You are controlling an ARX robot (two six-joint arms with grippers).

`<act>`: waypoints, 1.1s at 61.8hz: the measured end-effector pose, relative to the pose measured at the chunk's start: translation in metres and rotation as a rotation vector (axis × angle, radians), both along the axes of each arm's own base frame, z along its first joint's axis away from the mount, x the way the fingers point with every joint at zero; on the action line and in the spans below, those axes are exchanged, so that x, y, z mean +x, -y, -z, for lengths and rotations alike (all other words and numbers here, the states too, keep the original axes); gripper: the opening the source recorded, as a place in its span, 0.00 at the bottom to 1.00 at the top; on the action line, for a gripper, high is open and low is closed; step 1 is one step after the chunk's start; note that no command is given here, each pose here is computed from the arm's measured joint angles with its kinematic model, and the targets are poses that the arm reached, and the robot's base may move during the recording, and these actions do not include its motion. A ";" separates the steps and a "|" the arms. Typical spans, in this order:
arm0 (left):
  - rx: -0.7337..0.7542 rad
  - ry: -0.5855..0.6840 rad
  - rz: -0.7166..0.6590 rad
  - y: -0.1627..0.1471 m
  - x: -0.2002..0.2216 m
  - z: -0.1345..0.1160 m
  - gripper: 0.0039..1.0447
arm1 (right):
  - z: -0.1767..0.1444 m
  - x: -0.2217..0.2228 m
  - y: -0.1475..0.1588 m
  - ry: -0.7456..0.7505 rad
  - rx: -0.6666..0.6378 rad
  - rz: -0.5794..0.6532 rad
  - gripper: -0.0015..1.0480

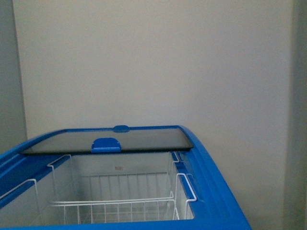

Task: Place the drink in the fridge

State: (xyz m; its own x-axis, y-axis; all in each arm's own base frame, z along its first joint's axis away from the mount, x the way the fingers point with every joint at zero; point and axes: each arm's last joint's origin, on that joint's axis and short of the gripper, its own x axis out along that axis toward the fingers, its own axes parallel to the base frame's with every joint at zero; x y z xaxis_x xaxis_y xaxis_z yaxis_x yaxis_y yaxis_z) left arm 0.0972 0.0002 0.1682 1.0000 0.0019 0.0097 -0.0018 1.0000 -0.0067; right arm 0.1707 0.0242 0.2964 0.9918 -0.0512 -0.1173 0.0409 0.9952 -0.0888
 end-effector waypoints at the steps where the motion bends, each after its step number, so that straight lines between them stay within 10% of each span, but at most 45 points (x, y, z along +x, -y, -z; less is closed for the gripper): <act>1: 0.000 0.000 0.000 0.000 0.000 0.000 0.92 | 0.004 -0.008 0.000 0.037 0.015 -0.023 0.83; 24: 0.000 0.001 0.000 0.000 0.000 0.000 0.92 | 0.085 -0.047 0.024 0.111 0.073 -0.046 0.02; 68: 0.000 0.001 0.001 0.000 0.000 0.000 0.92 | 0.119 -0.065 0.024 0.113 0.076 -0.050 0.03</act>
